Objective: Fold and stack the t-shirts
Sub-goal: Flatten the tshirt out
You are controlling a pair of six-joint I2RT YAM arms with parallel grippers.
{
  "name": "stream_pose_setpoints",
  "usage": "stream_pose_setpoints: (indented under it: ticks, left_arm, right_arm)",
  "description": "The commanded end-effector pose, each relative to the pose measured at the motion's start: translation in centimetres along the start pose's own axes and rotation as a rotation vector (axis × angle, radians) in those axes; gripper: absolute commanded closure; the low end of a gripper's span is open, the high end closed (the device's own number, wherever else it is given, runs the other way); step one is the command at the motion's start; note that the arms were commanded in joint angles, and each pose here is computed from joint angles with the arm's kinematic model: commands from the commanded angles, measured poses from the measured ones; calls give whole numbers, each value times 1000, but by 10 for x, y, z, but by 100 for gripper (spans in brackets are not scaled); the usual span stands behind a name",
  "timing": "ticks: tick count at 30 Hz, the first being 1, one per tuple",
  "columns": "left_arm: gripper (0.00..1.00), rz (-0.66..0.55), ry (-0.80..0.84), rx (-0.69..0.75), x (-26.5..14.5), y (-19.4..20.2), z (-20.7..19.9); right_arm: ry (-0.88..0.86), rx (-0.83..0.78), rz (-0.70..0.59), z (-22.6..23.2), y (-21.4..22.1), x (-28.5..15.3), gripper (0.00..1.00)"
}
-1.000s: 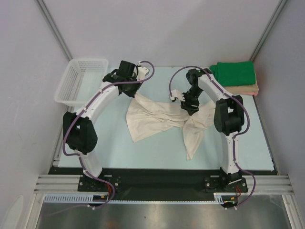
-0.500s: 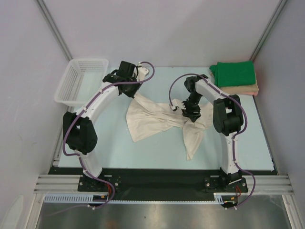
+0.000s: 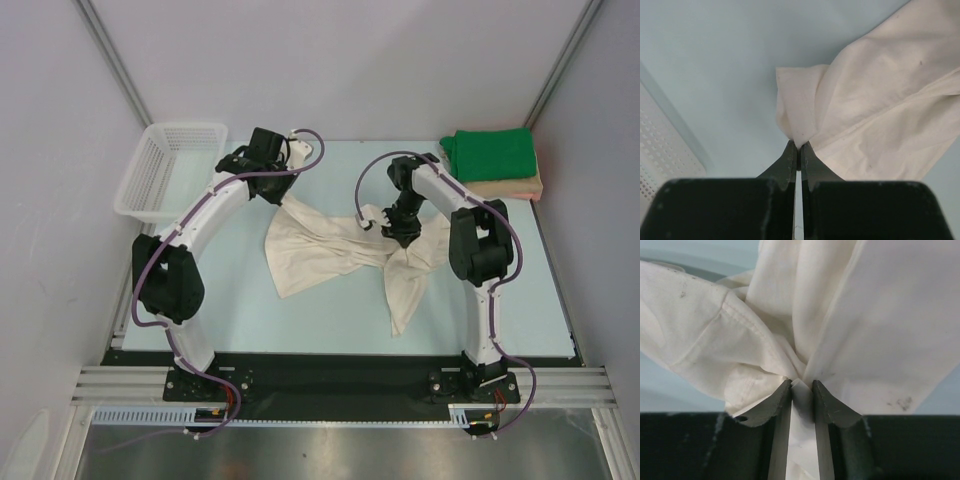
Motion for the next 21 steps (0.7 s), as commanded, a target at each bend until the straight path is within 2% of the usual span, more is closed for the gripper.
stream_pose_setpoints:
  ticks: [1, 8, 11, 21]
  left_arm:
    - [100, -90, -17, 20, -18, -24, 3]
    - [100, -96, -17, 16, -17, -28, 3]
    - [100, -96, -12, 15, -15, -28, 2]
    - [100, -92, -5, 12, -11, -30, 1]
  right_arm:
    - [-87, 42, 0, 36, -10, -37, 72]
    - [-62, 63, -6, 34, -13, -43, 70]
    - [-53, 70, -6, 32, -13, -45, 64]
    - [-47, 78, -10, 30, -13, -45, 65]
Point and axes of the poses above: each gripper's point midway between its finger pads, its own x axis out along the fingers, its own z axis along the line the jaws close on, y = z × x, the point moved 5 cm from there along -x, back along the fingers, and after that the axes turned 11 degrees about -x, right-handed, at the moved point
